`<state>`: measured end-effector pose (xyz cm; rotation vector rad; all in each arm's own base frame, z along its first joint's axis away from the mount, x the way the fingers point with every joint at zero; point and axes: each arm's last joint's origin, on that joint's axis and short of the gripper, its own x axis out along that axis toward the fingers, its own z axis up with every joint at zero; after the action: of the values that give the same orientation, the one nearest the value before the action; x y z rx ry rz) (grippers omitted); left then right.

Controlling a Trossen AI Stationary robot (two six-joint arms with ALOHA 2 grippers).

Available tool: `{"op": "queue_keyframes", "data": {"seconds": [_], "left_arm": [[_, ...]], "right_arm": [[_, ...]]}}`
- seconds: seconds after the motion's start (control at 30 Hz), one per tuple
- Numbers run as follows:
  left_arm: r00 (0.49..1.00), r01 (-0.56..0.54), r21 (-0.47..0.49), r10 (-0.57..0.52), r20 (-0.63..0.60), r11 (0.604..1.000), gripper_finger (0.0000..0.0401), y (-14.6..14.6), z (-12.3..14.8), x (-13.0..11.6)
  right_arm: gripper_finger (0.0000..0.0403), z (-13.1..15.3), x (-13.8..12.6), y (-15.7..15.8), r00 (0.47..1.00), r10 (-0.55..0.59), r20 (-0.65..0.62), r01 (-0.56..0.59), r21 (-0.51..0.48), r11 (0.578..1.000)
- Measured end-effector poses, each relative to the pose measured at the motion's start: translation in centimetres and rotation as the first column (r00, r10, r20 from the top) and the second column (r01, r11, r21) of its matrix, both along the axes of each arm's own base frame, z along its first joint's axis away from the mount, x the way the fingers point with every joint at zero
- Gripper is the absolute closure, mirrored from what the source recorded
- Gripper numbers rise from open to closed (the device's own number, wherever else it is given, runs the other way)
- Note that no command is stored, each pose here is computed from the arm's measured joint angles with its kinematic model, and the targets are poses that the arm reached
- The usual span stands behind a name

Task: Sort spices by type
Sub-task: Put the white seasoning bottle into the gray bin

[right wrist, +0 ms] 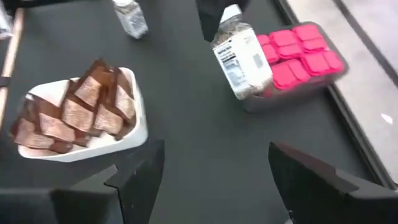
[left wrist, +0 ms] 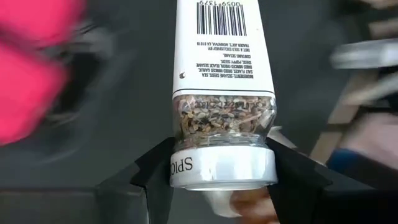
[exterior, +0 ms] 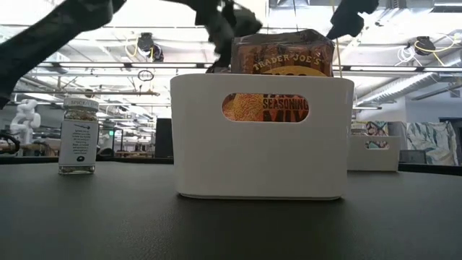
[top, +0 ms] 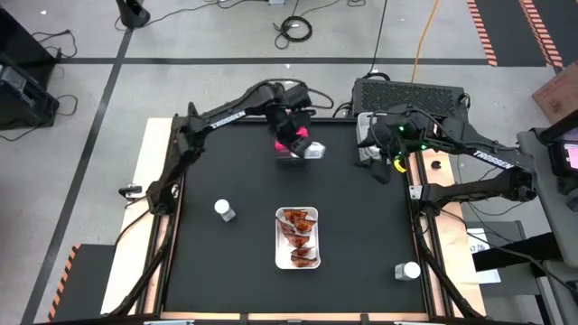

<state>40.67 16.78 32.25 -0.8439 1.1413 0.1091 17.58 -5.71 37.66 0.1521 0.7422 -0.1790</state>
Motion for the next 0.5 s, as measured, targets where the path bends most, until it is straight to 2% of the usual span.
{"op": "queue_keyframes", "data": {"seconds": [0.07,0.13,0.33,0.4,0.5], "left_arm": [[0.994,-0.004,0.034,0.008,-0.111,0.999,0.0195,0.1,-1.2,-0.4],[0.979,0.020,0.023,-0.015,-0.204,1.000,0.0195,-0.6,-2.0,-0.8],[0.964,0.127,0.065,-0.107,-0.242,0.990,0.0195,-3.8,-2.4,0.3],[0.957,0.142,0.090,-0.113,-0.266,0.986,0.0195,-4.4,-2.6,0.4],[0.943,0.152,0.078,-0.120,-0.310,0.985,0.0195,-4.7,-3.8,0.5]], "right_arm": [[0.0122,0.0,-0.3,-0.1,1.000,-0.023,-0.013,0.022,-0.012,1.000],[0.0122,0.0,-0.3,-0.2,0.999,-0.039,-0.015,0.038,-0.020,0.999],[0.0122,-0.1,-0.5,-1.0,0.997,-0.070,-0.019,0.070,-0.031,0.997],[0.0122,-0.1,-0.5,-1.3,0.997,-0.073,-0.023,0.072,-0.041,0.997],[0.0122,0.0,-0.4,-1.6,0.997,-0.073,-0.013,0.072,-0.058,0.996]]}}
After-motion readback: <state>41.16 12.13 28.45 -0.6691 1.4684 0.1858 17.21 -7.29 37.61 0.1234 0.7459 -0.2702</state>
